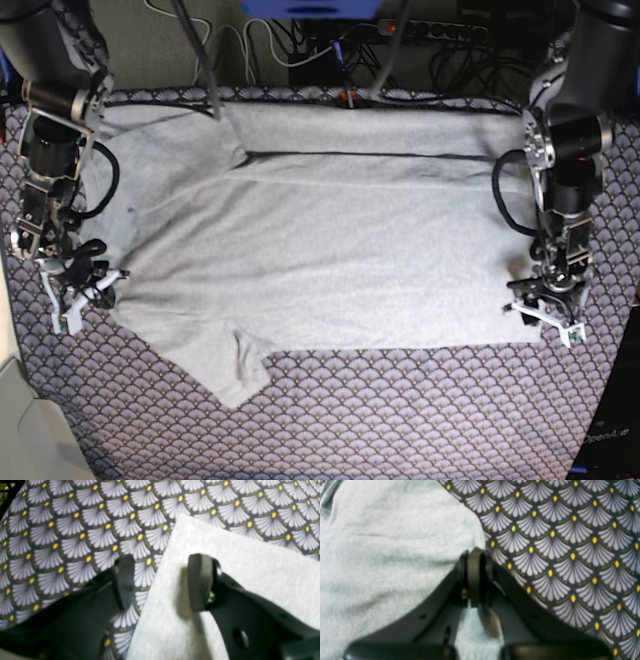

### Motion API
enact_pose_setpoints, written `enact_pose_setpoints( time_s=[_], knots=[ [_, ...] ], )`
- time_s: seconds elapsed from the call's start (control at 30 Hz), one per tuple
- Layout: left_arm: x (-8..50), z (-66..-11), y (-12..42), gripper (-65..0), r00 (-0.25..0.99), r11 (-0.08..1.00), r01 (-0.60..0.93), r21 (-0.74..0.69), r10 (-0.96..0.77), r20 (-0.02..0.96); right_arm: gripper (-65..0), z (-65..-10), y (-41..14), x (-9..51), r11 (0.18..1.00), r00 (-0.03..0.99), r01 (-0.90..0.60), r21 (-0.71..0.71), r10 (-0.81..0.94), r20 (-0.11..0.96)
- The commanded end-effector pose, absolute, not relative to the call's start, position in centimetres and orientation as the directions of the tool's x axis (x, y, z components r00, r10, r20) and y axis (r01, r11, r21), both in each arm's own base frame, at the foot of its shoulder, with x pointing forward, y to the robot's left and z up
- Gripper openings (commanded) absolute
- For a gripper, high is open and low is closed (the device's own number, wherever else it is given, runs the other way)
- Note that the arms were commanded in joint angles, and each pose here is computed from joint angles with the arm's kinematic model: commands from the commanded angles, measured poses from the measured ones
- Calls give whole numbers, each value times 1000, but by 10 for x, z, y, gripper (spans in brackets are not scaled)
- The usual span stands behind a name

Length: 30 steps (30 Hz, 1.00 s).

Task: Fold the T-shirt properly
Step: 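Lower both grippers onto the shirt's side edges and grasp them, then lift the grasped edge with both grippers and fold it over the shirt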

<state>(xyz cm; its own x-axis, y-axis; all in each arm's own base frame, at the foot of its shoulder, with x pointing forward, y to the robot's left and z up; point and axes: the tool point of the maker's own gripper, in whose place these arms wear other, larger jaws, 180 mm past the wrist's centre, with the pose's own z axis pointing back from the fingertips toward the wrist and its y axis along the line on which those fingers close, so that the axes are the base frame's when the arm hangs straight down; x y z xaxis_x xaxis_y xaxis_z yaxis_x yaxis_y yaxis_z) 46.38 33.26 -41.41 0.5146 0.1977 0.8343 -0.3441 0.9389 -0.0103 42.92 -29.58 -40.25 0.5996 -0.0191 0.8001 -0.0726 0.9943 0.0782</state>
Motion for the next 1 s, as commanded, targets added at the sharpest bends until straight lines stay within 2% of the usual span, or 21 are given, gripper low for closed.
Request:
enact_pose_setpoints(
  time_s=[0.0,0.37,0.4,0.47,0.6,0.63,0.7,0.97],
  knots=[
    [473,-400,339,-312,478,935,-355,-19,199,855,-650,-376,-304,446,996,534,-66,64,-19,845],
    [464,-415,331,-319,506,936,-352,-23,211,836,-650,-380,-304,443,996,556,-66,64,-17,831],
    [464,-415,331,-335,506,936,-352,-23,211,836,-650,-380,-304,443,996,556,-66,64,-17,831],
    [464,-416,331,-415,508,936,-350,-24,211,835,-650,-379,-304,444,996,556,-67,64,-16,831],
    [463,-417,331,-621,510,936,-352,-23,212,833,-650,-379,-304,444,996,556,-67,64,-16,831],
    [463,-417,330,-650,512,936,-352,-23,213,833,-650,-379,-304,444,996,556,-67,64,-16,831],
    [463,-418,331,-635,514,935,-353,-21,213,831,-650,-380,-304,443,996,557,-66,64,-16,830],
    [467,-408,336,-645,501,936,-351,-17,203,842,-650,-376,-303,443,994,550,-88,67,-7,835]
  ],
)
